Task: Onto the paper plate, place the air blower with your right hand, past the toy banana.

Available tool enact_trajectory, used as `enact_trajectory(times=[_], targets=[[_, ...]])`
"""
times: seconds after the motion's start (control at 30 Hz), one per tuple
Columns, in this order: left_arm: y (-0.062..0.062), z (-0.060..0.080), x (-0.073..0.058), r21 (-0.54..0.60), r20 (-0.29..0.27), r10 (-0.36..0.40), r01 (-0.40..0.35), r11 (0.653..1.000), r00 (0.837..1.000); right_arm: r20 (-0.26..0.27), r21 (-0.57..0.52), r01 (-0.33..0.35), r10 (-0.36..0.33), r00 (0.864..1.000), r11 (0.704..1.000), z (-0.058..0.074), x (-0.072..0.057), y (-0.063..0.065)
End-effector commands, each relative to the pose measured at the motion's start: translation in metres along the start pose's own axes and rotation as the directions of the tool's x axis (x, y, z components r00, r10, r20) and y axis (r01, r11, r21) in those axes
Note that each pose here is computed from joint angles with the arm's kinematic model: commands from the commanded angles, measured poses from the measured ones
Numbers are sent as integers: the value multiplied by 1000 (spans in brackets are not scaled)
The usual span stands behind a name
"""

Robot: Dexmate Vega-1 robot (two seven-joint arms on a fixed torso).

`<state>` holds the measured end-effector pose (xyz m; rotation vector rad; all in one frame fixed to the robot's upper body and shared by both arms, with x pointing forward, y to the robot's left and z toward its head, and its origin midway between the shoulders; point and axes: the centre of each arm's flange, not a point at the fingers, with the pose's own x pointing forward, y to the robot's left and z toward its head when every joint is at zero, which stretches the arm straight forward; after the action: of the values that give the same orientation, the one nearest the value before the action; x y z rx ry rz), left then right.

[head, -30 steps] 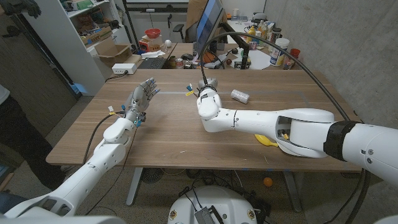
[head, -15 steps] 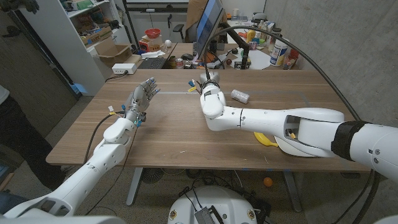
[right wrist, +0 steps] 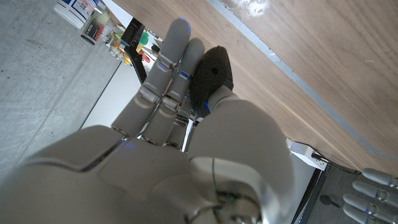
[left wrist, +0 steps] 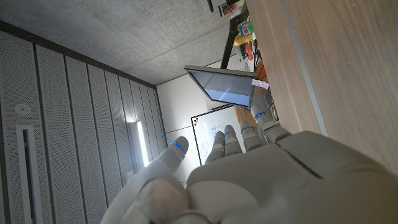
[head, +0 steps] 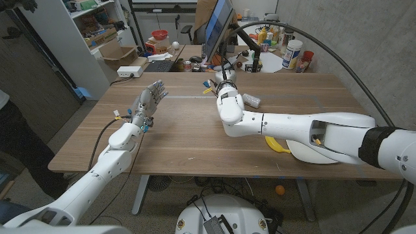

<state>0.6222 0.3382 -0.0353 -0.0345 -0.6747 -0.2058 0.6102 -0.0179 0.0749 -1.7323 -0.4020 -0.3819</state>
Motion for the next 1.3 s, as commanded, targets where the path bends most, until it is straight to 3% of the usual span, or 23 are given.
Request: enact_trajectory(times=[0.03, 0.27, 0.5, 0.63, 0.77, 1.3], targets=[[-9, 4, 0, 9, 3, -12, 12, 1000, 1000, -6, -6, 39, -39, 999, 999, -25, -14, -4], [-12, 6, 0, 13, 4, -18, 18, 1000, 1000, 25, -8, 41, -41, 999, 999, -44, -17, -2], [-14, 6, 0, 15, 3, -21, 21, 1000, 1000, 71, -4, 34, -34, 997, 999, -71, -14, 4], [-16, 7, 1, 15, 3, -27, 27, 1000, 1000, 122, -13, 42, -40, 992, 999, -87, -15, 7], [-18, 7, 1, 17, 2, -29, 29, 999, 1000, 181, -2, 56, -55, 982, 998, -102, -20, 8], [-24, 6, 8, 24, -6, -37, 37, 999, 999, 263, 12, 113, -112, 958, 993, -139, -51, 12]])
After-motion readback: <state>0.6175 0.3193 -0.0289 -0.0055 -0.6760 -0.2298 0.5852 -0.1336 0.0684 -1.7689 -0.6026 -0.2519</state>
